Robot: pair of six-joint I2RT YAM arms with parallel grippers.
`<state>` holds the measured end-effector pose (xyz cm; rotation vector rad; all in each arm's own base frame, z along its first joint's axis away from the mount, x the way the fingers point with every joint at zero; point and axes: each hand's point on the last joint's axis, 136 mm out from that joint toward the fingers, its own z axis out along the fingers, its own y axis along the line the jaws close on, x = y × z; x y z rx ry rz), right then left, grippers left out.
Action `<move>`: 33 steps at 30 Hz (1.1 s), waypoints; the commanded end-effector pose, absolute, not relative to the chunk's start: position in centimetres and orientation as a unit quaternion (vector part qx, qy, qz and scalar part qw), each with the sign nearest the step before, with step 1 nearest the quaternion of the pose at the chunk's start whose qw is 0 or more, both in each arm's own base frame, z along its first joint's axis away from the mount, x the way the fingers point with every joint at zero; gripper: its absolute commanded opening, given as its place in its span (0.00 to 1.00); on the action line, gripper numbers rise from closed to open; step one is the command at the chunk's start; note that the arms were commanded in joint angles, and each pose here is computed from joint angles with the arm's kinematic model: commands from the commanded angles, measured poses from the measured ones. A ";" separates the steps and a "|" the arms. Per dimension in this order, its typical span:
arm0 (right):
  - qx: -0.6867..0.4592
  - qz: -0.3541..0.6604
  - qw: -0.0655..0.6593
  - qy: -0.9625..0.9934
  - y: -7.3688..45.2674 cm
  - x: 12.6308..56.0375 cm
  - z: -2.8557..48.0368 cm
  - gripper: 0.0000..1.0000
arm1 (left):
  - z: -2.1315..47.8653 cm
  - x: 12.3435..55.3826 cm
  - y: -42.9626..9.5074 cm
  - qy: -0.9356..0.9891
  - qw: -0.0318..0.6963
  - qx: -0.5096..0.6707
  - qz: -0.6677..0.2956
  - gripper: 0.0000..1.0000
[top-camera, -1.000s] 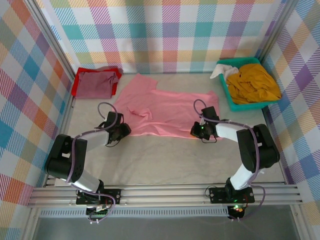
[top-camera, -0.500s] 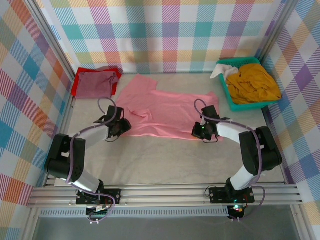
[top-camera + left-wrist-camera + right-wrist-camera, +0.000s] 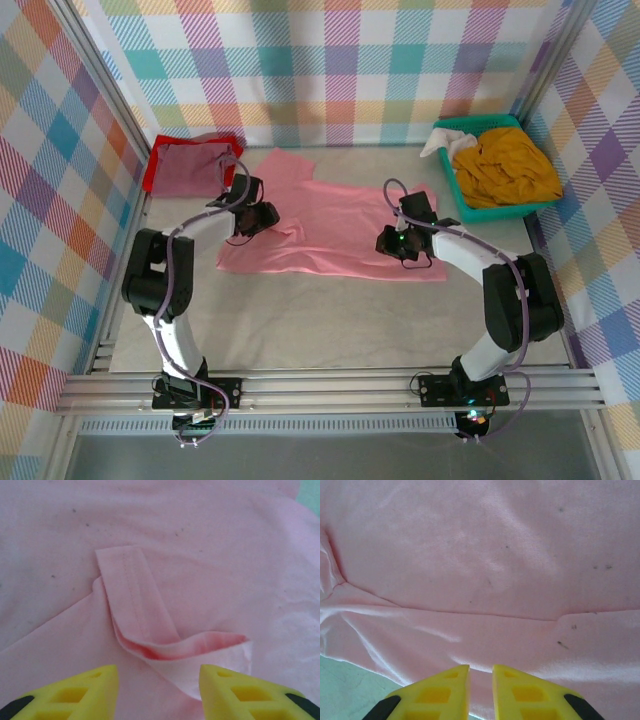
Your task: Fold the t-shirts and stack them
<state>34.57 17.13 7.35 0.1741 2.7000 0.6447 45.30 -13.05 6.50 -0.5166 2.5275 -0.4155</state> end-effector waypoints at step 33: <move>0.044 0.222 0.196 0.954 16.5 33.2 9.0 0.30 | 6.9 47.7 -15.1 0.944 0.268 -0.164 -0.101 0.49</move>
